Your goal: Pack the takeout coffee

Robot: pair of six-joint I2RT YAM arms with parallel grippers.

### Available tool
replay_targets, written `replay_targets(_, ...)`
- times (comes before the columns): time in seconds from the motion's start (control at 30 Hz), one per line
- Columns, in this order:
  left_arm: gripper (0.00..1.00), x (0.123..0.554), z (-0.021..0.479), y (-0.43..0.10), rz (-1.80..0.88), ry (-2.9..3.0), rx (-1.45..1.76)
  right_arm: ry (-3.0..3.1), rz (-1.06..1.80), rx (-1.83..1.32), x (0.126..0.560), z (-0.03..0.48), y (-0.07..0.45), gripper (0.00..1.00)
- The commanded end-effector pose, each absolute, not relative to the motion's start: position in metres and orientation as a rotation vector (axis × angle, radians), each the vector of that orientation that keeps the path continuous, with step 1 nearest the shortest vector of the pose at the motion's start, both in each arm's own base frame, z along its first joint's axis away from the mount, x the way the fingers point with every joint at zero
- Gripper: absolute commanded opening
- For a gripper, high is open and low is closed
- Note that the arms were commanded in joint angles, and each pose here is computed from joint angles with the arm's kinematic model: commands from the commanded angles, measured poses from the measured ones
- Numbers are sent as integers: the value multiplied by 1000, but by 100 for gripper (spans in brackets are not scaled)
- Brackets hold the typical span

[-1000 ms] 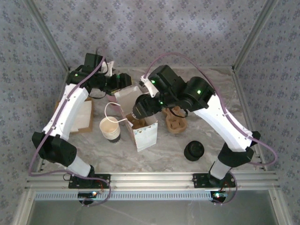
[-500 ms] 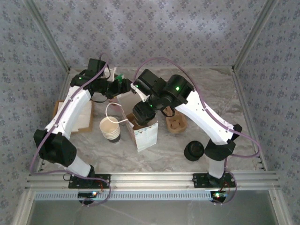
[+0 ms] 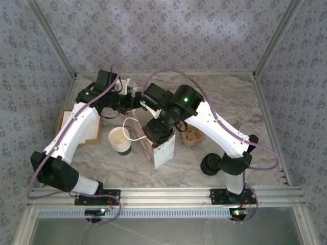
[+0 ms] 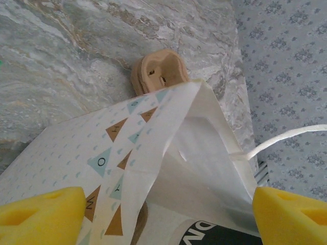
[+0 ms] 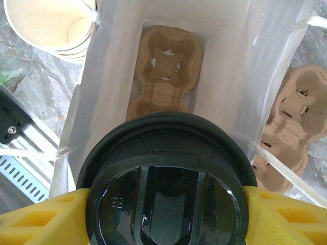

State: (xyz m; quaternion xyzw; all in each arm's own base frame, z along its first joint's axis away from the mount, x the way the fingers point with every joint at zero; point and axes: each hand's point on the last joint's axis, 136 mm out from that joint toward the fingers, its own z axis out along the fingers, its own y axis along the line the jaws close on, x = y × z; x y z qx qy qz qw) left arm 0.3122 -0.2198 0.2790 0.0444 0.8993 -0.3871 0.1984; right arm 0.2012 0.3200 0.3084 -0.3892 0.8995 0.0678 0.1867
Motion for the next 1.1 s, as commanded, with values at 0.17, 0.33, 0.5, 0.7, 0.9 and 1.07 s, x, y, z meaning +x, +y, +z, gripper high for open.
replay_targets(0.17, 86, 301, 282, -224, -1091, 2477, 131, 2576, 127, -1105, 191, 303, 303, 71)
replay_targets(0.33, 86, 303, 287, -208, -1030, 2466, 88, 2598, 150, -1120, 189, 298, 307, 71)
replay_targets(0.5, 88, 305, 301, -184, -995, 2424, 20, 2623, 153, -1122, 191, 292, 309, 72)
replay_targets(0.7, 91, 298, 327, -166, -943, 2340, -12, 2653, 171, -1110, 195, 285, 310, 72)
replay_targets(0.9, 92, 279, 344, -150, -886, 2266, -45, 2688, 174, -1106, 199, 277, 312, 72)
replay_targets(1.07, 98, 252, 358, -140, -897, 2186, -55, 2713, 167, -1104, 201, 272, 312, 72)
